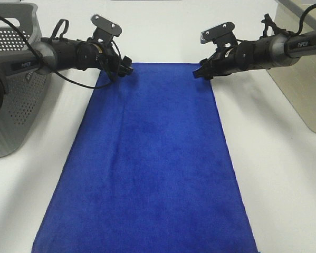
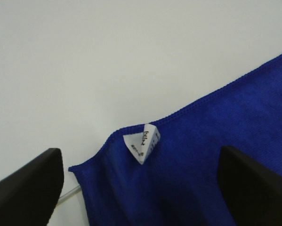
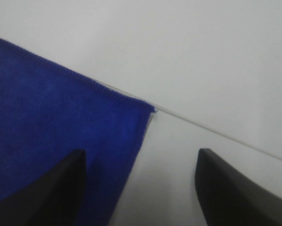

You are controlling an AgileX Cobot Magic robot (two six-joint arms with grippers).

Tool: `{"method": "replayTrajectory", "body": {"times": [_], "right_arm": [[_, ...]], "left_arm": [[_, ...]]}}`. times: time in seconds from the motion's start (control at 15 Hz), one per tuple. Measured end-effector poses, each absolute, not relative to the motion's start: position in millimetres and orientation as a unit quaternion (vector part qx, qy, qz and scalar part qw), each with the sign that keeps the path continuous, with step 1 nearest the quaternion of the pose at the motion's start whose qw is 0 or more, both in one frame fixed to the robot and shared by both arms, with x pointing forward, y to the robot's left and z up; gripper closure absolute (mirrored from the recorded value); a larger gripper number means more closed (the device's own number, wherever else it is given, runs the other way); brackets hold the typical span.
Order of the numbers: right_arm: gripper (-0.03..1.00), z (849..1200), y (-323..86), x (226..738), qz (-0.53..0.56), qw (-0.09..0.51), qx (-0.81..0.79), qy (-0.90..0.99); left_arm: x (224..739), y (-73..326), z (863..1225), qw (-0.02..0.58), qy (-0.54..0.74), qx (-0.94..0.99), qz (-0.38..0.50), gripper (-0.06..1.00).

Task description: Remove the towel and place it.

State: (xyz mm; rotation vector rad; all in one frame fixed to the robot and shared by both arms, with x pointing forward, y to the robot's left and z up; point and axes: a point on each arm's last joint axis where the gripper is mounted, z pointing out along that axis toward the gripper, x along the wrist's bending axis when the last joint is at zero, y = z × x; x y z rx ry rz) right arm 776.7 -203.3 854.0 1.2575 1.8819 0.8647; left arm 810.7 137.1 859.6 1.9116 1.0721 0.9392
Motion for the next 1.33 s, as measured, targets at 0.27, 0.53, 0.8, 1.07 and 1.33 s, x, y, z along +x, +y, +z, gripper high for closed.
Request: {"method": "replayTrajectory", "body": {"times": [0.27,0.53,0.8,1.07,1.33], "right_arm": [[0.31,889,-203,772,0.325,0.327,0.500,0.733],[0.31,960,-202,748,0.307,0.247,0.534,0.748],[0.31,1027,-200,700,0.267,0.129,0.563,0.771],[0.31,1081,-204,651,0.224,0.043,0.609,0.759],[0.31,1087,-206,642,0.206,0.027,0.615,0.761]], "left_arm": [[805,139,894,0.342,0.433,0.764,0.335,0.11],[780,146,940,0.258,0.473,0.806,0.246,0.11],[734,159,1006,0.164,0.543,0.812,0.136,0.11],[714,164,1054,0.176,0.575,0.788,0.133,0.11],[710,165,1065,0.185,0.586,0.777,0.136,0.11]]}}
